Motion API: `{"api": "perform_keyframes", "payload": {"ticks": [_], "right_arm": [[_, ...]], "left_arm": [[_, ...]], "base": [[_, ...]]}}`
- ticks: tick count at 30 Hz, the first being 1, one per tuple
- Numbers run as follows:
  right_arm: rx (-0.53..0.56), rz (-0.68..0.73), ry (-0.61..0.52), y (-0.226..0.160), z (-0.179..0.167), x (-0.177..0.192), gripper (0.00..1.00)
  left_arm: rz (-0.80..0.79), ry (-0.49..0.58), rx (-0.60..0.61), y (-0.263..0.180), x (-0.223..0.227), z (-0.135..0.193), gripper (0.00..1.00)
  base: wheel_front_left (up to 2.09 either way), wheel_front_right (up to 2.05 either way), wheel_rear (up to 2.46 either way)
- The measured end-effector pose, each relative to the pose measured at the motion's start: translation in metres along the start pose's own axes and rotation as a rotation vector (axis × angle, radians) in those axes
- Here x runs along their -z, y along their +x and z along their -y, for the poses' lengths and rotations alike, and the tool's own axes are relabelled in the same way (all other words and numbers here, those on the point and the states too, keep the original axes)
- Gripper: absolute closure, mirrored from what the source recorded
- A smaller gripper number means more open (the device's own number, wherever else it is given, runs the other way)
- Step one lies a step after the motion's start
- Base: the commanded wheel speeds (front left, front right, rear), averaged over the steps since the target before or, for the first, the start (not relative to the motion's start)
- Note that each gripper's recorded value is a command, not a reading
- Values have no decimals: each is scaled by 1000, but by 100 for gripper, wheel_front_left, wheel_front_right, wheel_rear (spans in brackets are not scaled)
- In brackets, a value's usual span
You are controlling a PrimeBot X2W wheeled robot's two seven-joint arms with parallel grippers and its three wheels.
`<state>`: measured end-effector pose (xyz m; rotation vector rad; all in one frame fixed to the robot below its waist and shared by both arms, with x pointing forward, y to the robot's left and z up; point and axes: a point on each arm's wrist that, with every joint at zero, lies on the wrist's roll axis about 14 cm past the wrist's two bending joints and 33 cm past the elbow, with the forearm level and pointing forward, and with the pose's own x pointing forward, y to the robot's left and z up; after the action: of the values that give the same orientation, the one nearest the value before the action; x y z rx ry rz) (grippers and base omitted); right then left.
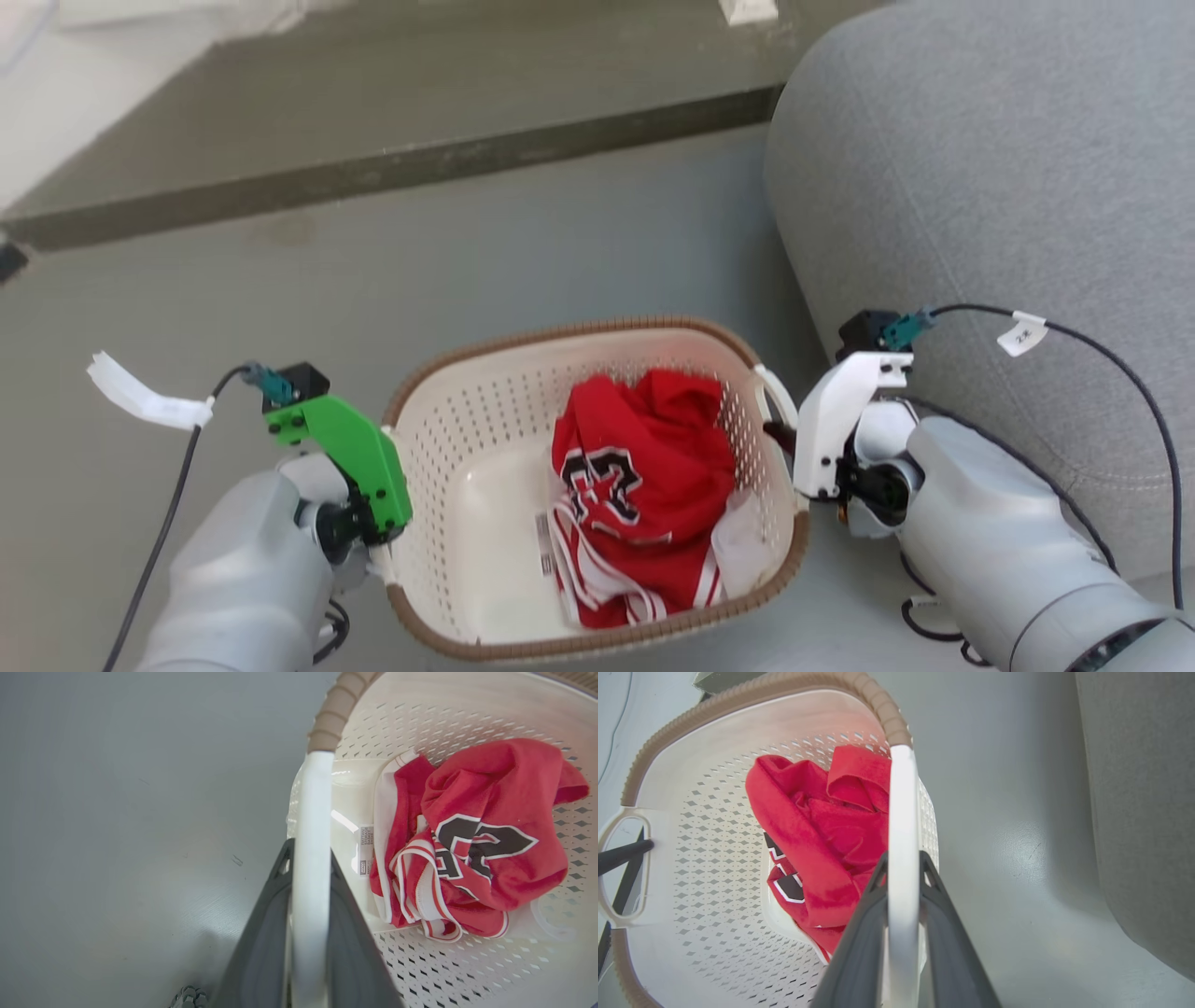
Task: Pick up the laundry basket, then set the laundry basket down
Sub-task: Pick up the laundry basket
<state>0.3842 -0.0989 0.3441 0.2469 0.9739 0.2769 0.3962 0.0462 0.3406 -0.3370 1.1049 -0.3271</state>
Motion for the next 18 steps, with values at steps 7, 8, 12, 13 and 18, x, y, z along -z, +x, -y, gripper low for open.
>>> {"api": "perform_keyframes", "payload": {"ticks": [7, 8, 12, 13, 18], "right_arm": [[-8, -15, 12, -15, -5, 14, 100], [-7, -16, 11, -17, -6, 15, 100], [-10, 1, 13, -25, -8, 11, 100], [-10, 2, 15, -27, -8, 11, 100], [-13, 1, 19, -33, -10, 13, 100]], "left_arm": [[-17, 2, -6, -14, 15, 3, 100], [-17, 5, -6, -16, 15, 4, 100], [-3, 14, -3, -24, 12, 9, 100], [-1, 14, -1, -25, 12, 10, 100], [0, 16, 4, -33, 11, 14, 100]], "base": [[0, 0, 0], [0, 0, 0], [0, 0, 0], [0, 0, 0], [0, 0, 0]]}}
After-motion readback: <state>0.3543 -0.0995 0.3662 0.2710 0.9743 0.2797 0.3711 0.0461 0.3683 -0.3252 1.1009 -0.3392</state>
